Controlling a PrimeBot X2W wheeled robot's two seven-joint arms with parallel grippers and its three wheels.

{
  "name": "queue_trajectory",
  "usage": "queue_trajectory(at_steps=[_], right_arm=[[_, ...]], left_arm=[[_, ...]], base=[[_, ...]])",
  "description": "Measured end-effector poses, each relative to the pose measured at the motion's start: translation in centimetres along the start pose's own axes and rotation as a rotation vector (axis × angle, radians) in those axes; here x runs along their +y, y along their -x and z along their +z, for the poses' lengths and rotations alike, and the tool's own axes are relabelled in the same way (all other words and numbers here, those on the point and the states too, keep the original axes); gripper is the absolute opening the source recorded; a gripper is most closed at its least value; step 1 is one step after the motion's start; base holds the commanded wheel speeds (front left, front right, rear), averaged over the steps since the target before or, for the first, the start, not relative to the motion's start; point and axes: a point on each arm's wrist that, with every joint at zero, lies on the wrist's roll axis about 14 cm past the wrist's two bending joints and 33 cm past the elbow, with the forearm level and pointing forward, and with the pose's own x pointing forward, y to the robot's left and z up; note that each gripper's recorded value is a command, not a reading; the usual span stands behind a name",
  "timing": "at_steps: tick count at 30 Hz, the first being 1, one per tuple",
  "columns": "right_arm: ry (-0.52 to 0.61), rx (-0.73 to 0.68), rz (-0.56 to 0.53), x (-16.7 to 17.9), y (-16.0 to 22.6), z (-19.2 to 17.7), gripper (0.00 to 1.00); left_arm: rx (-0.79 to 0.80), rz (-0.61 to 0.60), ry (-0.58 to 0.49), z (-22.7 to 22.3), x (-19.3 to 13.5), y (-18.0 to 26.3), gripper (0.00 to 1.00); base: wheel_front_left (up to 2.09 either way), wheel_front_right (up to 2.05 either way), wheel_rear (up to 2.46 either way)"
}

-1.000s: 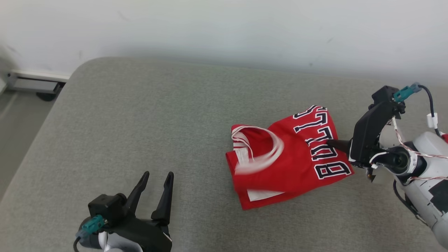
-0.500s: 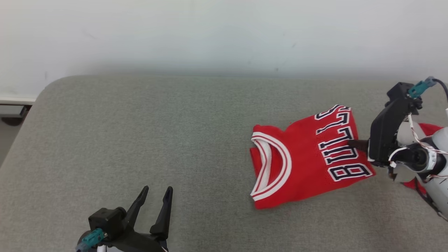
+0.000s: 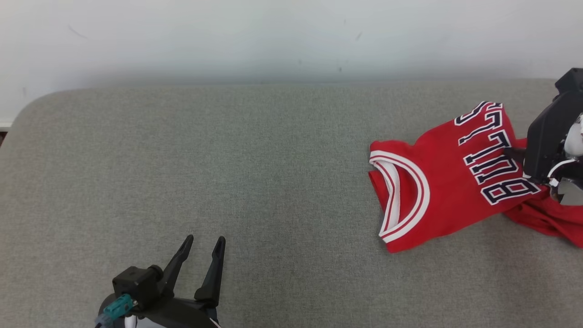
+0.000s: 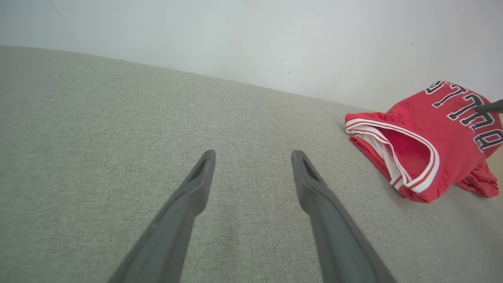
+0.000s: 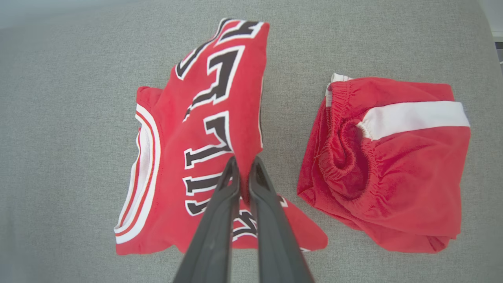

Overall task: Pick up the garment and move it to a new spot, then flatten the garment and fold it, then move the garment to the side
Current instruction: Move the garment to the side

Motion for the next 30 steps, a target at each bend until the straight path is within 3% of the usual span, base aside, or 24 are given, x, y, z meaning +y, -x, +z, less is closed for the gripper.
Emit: queue_trajectory(at_steps=[30], right_arm=[[-0.008,-0.05,-0.266,-9.2,1.9,3.3,0.0]], left_arm=[[0.074,-0.045,-0.011,-1.9,0.2,-2.2,1.0]], base=[[0.0,0.0,0.0]])
